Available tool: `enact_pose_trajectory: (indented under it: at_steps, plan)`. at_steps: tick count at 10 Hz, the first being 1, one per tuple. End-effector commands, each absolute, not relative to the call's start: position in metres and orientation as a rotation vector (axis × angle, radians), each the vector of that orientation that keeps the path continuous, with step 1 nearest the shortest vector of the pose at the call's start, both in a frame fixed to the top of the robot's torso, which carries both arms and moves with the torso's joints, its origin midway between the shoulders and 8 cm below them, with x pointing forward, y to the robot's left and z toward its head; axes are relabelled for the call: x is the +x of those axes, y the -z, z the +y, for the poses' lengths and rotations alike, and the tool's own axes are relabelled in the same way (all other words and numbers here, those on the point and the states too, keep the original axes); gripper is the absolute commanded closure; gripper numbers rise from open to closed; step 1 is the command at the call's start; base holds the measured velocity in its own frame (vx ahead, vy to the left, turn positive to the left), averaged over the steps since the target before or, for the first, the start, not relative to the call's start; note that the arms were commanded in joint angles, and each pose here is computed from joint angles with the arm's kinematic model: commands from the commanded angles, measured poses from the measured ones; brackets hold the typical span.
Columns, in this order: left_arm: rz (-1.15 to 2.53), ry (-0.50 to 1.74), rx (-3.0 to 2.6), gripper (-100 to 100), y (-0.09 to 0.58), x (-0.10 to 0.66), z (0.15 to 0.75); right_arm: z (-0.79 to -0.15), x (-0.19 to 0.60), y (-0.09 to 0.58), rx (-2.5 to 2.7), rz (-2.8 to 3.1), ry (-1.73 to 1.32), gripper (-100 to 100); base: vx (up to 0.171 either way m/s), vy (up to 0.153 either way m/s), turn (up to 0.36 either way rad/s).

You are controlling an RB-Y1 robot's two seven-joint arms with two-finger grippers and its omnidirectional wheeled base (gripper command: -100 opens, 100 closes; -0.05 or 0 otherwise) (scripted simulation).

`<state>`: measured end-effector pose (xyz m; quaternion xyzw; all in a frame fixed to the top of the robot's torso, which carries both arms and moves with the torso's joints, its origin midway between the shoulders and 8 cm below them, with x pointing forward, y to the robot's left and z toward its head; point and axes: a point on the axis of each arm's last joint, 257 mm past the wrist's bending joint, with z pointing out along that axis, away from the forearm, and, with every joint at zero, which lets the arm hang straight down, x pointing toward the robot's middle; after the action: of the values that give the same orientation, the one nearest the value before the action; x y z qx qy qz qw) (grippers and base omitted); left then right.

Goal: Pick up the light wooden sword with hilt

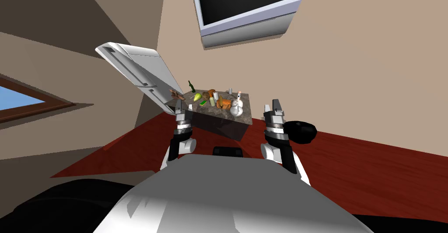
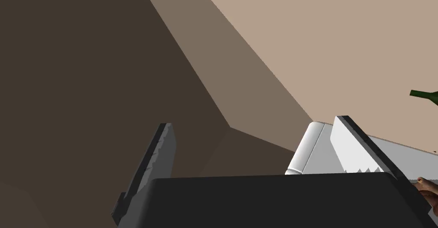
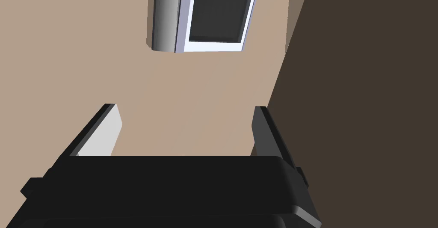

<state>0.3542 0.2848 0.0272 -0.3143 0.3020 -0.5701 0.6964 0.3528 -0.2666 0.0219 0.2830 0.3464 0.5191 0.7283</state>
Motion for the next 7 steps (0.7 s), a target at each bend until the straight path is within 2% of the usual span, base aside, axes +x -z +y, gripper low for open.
enact_pose_trajectory:
  at_steps: [1,7]
  plan:
    - [0.709,1.257,-0.678,-100,-0.024,0.357,0.281,-0.267,0.353,-0.022,0.624,0.763,-1.144,0,0.008,-0.006,-0.034]
    - [0.946,1.08,-0.532,-100,0.021,0.382,0.264,-0.267,0.353,-0.022,0.624,0.763,-1.144,0,0.05,-0.026,-0.08]
